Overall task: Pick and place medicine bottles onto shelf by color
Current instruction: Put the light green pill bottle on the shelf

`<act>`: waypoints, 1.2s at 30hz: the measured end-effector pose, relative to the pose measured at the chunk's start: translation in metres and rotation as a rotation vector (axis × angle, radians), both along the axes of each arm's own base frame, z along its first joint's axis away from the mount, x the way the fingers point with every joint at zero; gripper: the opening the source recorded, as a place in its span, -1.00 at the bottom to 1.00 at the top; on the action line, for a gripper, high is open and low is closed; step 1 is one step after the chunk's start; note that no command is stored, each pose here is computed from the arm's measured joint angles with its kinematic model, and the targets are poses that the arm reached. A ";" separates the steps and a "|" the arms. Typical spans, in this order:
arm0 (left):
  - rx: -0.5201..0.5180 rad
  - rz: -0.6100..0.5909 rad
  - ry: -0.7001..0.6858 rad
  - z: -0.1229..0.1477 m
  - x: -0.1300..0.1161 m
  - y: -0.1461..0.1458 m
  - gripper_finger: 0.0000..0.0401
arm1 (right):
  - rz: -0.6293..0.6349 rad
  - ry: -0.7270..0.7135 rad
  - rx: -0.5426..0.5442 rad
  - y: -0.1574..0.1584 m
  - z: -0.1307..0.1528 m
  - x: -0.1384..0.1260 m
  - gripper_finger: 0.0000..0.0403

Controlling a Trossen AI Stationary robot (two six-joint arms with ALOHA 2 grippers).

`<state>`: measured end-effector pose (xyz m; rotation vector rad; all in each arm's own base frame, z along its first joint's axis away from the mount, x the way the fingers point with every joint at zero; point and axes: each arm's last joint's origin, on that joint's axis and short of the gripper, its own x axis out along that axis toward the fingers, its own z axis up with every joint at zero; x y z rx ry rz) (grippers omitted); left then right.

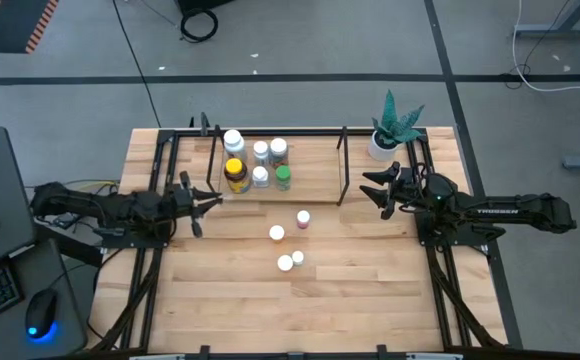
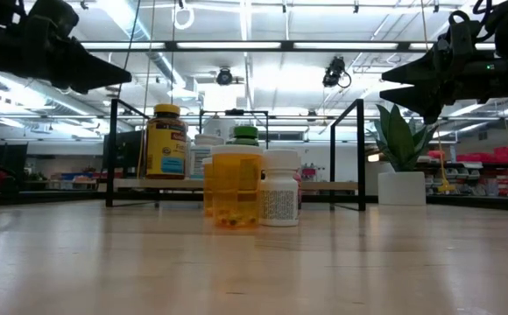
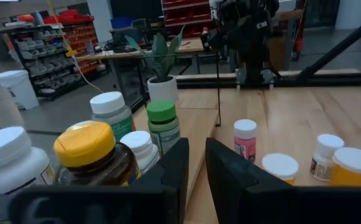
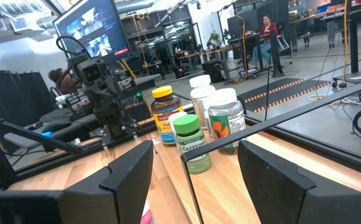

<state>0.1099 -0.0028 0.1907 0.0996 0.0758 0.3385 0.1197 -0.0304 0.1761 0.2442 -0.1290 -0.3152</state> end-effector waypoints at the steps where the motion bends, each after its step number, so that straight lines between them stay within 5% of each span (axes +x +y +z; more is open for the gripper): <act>1: -0.008 0.000 -0.006 -0.003 -0.001 0.000 -0.71 | 0.000 0.000 0.000 0.000 0.000 0.000 0.21; 8: -0.045 0.001 -0.069 -0.023 -0.005 0.001 -0.75 | 0.000 0.000 0.000 0.000 0.000 0.000 0.21; 36: -0.075 0.004 -0.091 -0.023 -0.005 0.001 -0.71 | -0.001 0.003 -0.008 0.000 0.000 0.000 0.21</act>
